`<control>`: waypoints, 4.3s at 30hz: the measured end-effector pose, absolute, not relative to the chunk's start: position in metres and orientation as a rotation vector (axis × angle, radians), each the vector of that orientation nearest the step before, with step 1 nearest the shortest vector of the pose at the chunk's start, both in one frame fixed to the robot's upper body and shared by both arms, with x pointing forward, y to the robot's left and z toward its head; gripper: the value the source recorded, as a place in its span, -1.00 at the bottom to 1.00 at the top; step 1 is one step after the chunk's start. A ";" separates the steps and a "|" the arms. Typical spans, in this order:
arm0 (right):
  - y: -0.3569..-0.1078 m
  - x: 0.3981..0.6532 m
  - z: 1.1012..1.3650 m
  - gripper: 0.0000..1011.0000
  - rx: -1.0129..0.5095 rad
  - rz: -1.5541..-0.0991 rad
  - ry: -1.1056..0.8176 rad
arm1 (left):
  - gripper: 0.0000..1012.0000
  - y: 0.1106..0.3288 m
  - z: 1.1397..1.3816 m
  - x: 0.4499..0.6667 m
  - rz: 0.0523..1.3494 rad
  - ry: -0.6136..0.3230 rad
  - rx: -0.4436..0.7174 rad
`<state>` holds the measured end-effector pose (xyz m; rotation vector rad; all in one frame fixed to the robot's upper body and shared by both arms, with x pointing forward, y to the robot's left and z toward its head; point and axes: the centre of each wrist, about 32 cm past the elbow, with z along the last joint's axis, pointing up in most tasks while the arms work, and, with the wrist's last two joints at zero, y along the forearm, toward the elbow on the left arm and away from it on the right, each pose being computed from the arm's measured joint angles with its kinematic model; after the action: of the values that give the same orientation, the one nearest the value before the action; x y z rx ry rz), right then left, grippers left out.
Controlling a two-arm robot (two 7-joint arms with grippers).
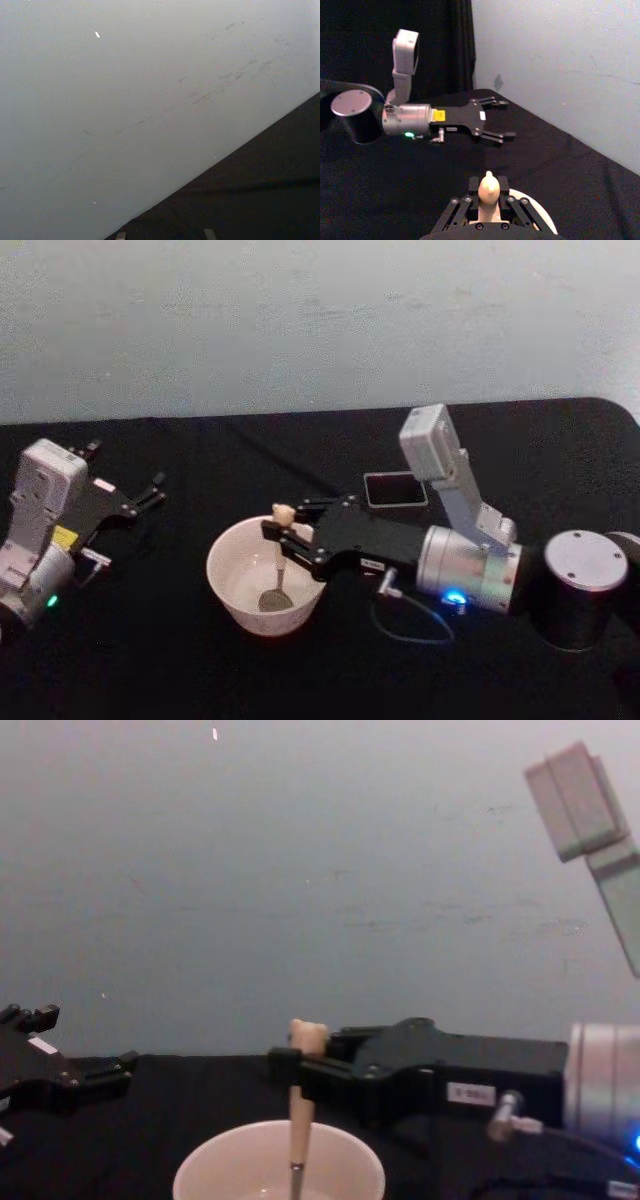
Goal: Pick up the stirring spoon with one hand, stir inside the cup, then place it back in its original position.
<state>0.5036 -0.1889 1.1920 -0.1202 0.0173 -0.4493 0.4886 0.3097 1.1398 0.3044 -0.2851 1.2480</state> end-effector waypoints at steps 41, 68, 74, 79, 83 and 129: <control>-0.184 0.538 1.195 -0.56 -0.137 -0.602 -0.043 | 0.98 0.310 1.140 0.489 1.248 -0.285 0.304; -0.183 0.506 1.194 -0.56 -0.149 -0.432 -0.007 | 0.98 0.310 1.140 0.489 1.248 -0.285 0.304; -0.168 0.511 1.195 -0.56 -0.142 -0.438 -0.009 | 0.98 0.310 1.140 0.489 1.248 -0.285 0.304; -0.157 0.519 1.192 -0.56 -0.148 -0.475 -0.013 | 0.98 0.310 1.140 0.489 1.248 -0.285 0.304; -0.153 0.526 1.191 -0.56 -0.153 -0.510 -0.014 | 0.98 0.310 1.140 0.489 1.248 -0.285 0.304; -0.170 0.502 1.196 -0.56 -0.158 -0.451 0.012 | 0.98 0.310 1.140 0.489 1.248 -0.285 0.304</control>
<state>0.5024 -0.1702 1.1965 -0.1577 0.0118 -0.4515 0.4886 0.3097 1.1398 0.3044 -0.2850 1.2480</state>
